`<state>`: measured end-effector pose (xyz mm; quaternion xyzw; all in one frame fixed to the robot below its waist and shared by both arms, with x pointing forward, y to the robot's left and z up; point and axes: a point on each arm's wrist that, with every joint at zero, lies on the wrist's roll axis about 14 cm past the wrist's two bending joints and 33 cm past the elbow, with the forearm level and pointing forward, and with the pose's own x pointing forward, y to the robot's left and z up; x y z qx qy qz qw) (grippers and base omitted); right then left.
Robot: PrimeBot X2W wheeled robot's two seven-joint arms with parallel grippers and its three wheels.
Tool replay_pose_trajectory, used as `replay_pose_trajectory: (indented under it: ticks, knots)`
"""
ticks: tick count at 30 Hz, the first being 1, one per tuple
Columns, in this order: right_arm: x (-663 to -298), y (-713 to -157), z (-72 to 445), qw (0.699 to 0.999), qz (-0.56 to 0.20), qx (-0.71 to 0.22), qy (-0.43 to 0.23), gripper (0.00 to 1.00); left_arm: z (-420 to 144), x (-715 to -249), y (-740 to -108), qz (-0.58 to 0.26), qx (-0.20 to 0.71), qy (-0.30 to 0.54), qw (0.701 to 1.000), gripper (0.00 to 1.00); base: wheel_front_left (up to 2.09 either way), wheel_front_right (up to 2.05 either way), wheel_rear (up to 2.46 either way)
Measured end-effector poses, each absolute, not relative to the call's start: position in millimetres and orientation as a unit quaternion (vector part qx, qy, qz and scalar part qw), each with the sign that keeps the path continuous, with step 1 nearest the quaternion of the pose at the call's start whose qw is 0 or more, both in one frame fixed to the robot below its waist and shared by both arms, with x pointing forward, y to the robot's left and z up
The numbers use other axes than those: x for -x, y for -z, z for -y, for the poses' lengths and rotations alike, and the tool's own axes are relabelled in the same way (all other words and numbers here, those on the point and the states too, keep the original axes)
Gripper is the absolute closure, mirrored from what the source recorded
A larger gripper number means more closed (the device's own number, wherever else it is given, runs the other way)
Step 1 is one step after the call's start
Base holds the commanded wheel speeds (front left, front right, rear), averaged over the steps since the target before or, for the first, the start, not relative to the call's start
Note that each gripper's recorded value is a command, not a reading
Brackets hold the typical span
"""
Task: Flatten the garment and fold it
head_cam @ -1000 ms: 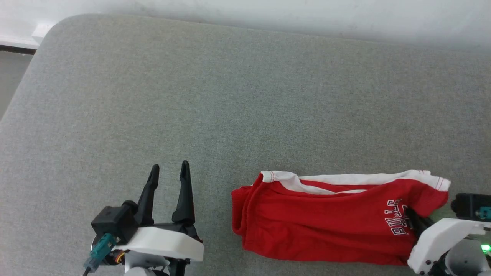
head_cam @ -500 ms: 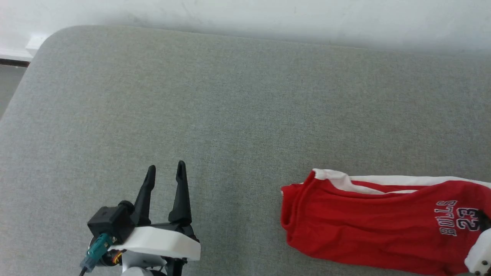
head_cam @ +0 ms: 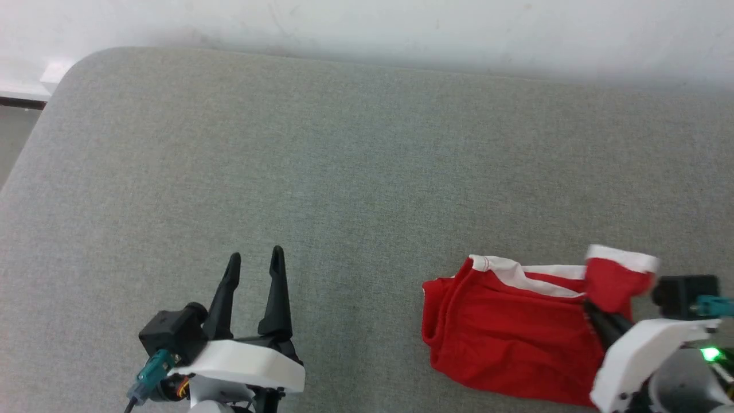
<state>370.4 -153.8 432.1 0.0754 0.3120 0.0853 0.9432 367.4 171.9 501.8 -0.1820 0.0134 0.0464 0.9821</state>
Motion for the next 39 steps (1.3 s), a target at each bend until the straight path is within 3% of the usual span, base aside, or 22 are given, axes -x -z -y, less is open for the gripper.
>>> replay_pose_trajectory:
  ticks: [11,23,24,26,27,33,39]
  knots:
    - [-356,-446,63,0.918,-0.310,-0.103,-0.224,1.00,-171,-367,-495,-0.022,0.189,-0.049,0.981,0.00,0.00,0.00,0.00]
    - [-372,-419,25,0.905,-0.322,-0.072,-0.270,1.00,-173,-363,-484,-0.038,0.192,-0.056,0.979,0.00,0.00,0.00,0.00]
    - [-370,-414,22,0.901,-0.330,-0.070,-0.274,0.86,-173,-362,-483,-0.040,0.193,-0.058,0.979,0.00,0.00,0.00,0.00]
    - [-368,-407,18,0.896,-0.339,-0.060,-0.279,0.48,-172,-361,-482,-0.041,0.195,-0.057,0.978,0.00,0.00,0.00,0.00]
    - [-368,-404,16,0.895,-0.343,-0.049,-0.283,0.00,-172,-361,-481,-0.042,0.196,-0.057,0.978,0.00,0.00,0.00,0.00]
    - [-365,-407,8,0.892,-0.340,-0.049,-0.295,0.00,-172,-359,-482,-0.041,0.199,-0.059,0.977,0.00,0.00,0.00,0.00]
    - [-374,-438,27,0.911,-0.300,-0.085,-0.269,0.00,-168,-360,-484,-0.039,0.202,-0.053,0.977,0.00,0.00,0.00,0.00]
